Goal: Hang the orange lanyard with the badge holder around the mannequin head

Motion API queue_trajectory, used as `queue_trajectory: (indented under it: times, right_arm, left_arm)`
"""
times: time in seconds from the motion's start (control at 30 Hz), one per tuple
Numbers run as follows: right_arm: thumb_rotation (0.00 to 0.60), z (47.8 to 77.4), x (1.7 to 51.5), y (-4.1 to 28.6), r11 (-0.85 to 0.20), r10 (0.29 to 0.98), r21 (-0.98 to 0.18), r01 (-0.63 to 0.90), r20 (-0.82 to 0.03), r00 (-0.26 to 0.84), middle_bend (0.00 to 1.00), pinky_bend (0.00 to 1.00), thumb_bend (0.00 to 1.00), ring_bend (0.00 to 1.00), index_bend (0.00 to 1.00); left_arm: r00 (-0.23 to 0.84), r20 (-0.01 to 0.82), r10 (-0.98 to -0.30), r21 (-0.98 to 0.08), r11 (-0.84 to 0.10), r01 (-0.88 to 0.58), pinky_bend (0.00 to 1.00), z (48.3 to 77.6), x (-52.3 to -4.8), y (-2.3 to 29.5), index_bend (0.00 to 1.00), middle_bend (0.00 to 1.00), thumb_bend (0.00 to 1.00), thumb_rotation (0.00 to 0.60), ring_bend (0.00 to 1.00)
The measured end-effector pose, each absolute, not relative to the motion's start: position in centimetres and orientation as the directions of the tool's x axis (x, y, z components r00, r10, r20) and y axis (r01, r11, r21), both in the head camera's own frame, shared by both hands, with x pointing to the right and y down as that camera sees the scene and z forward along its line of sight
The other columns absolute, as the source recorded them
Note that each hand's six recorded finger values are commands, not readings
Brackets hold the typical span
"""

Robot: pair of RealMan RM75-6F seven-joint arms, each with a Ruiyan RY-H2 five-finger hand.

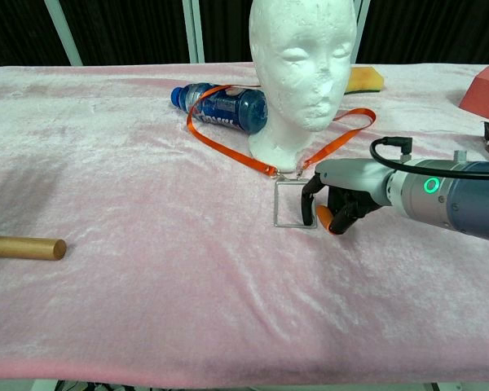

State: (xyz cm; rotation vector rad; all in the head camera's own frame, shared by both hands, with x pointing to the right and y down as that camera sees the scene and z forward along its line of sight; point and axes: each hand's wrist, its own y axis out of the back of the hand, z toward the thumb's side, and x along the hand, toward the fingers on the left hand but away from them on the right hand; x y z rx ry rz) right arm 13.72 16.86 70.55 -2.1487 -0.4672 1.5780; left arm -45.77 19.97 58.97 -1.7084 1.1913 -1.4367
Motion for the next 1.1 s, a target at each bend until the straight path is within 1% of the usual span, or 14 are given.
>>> queue_trajectory:
  times: [0.27, 0.5, 0.53, 0.57, 0.63, 0.67, 0.73, 0.77, 0.8, 0.97, 1.03, 1.1]
  right_arm:
    - [0.6, 70.4, 14.3, 17.4, -0.858, 0.491, -0.513, 0.001, -0.82, 0.294, 0.95, 0.97, 0.72, 0.92, 0.51]
    - [0.6, 69.6, 15.1, 17.8, -0.857, 0.488, -0.515, -0.017, -0.821, 0.297, 0.95, 0.97, 0.72, 0.92, 0.51]
    - [0.6, 69.4, 15.3, 17.8, -0.857, 0.487, -0.515, -0.019, -0.822, 0.295, 0.95, 0.97, 0.72, 0.92, 0.49]
    - [0.6, 69.3, 15.5, 17.9, -0.857, 0.487, -0.515, -0.021, -0.823, 0.292, 0.95, 0.97, 0.71, 0.92, 0.45]
    - [0.6, 69.1, 16.0, 17.9, -0.857, 0.49, -0.516, -0.015, -0.823, 0.287, 0.95, 0.97, 0.66, 0.92, 0.32]
    - [0.6, 69.0, 16.1, 17.9, -0.857, 0.492, -0.515, -0.008, -0.822, 0.286, 0.94, 0.97, 0.62, 0.92, 0.23]
    - [0.6, 68.8, 16.2, 17.7, -0.858, 0.495, -0.514, 0.014, -0.82, 0.288, 0.94, 0.97, 0.54, 0.92, 0.11]
    - [0.6, 68.7, 16.3, 17.6, -0.859, 0.496, -0.511, 0.026, -0.819, 0.29, 0.94, 0.97, 0.51, 0.92, 0.08]
    - [0.6, 68.5, 16.4, 17.4, -0.86, 0.497, -0.508, 0.044, -0.817, 0.292, 0.94, 0.97, 0.49, 0.92, 0.07]
    - [0.6, 67.7, 17.3, 16.0, -0.854, 0.518, -0.505, 0.124, -0.805, 0.291, 0.9, 0.95, 0.43, 0.89, 0.07]
    - [0.6, 67.2, 18.4, 15.2, -0.844, 0.536, -0.513, 0.154, -0.798, 0.276, 0.86, 0.93, 0.4, 0.86, 0.08]
    - [0.6, 66.6, 19.8, 14.3, -0.83, 0.558, -0.531, 0.169, -0.791, 0.252, 0.75, 0.89, 0.36, 0.79, 0.09]
  left_arm:
    - [0.007, 0.425, -0.905, -0.874, -0.412, -0.258, 0.01, 58.9, -45.8, 20.0, 0.2, 0.12, 0.15, 0.6, 0.0]
    - [0.007, 0.423, -0.906, -0.875, -0.41, -0.256, 0.01, 58.8, -45.8, 20.0, 0.2, 0.12, 0.15, 0.6, 0.0]
    - [0.005, 0.424, -0.906, -0.875, -0.411, -0.255, 0.01, 58.8, -45.8, 20.0, 0.2, 0.12, 0.15, 0.6, 0.0]
    - [0.003, 0.424, -0.905, -0.876, -0.411, -0.253, 0.01, 58.8, -45.9, 20.0, 0.2, 0.12, 0.15, 0.6, 0.0]
    - [-0.003, 0.426, -0.905, -0.877, -0.412, -0.249, 0.01, 58.9, -45.9, 20.0, 0.2, 0.12, 0.15, 0.6, 0.0]
    - [-0.004, 0.426, -0.905, -0.877, -0.412, -0.246, 0.01, 58.9, -45.9, 19.9, 0.2, 0.12, 0.15, 0.6, 0.0]
    - [-0.003, 0.427, -0.904, -0.878, -0.413, -0.243, 0.01, 59.0, -45.8, 20.0, 0.2, 0.12, 0.15, 0.6, 0.0]
    - [-0.001, 0.428, -0.904, -0.877, -0.415, -0.243, 0.01, 59.0, -45.7, 20.0, 0.2, 0.12, 0.15, 0.6, 0.0]
    - [0.001, 0.429, -0.903, -0.876, -0.416, -0.243, 0.01, 59.1, -45.7, 20.0, 0.2, 0.12, 0.15, 0.6, 0.0]
    - [0.001, 0.435, -0.901, -0.875, -0.423, -0.235, 0.01, 59.3, -45.5, 20.2, 0.2, 0.11, 0.15, 0.6, 0.0]
    - [0.001, 0.434, -0.901, -0.876, -0.423, -0.232, 0.01, 59.3, -45.5, 20.2, 0.2, 0.11, 0.15, 0.6, 0.0]
    - [0.004, 0.432, -0.902, -0.877, -0.421, -0.231, 0.01, 59.3, -45.4, 20.2, 0.2, 0.11, 0.15, 0.6, 0.0]
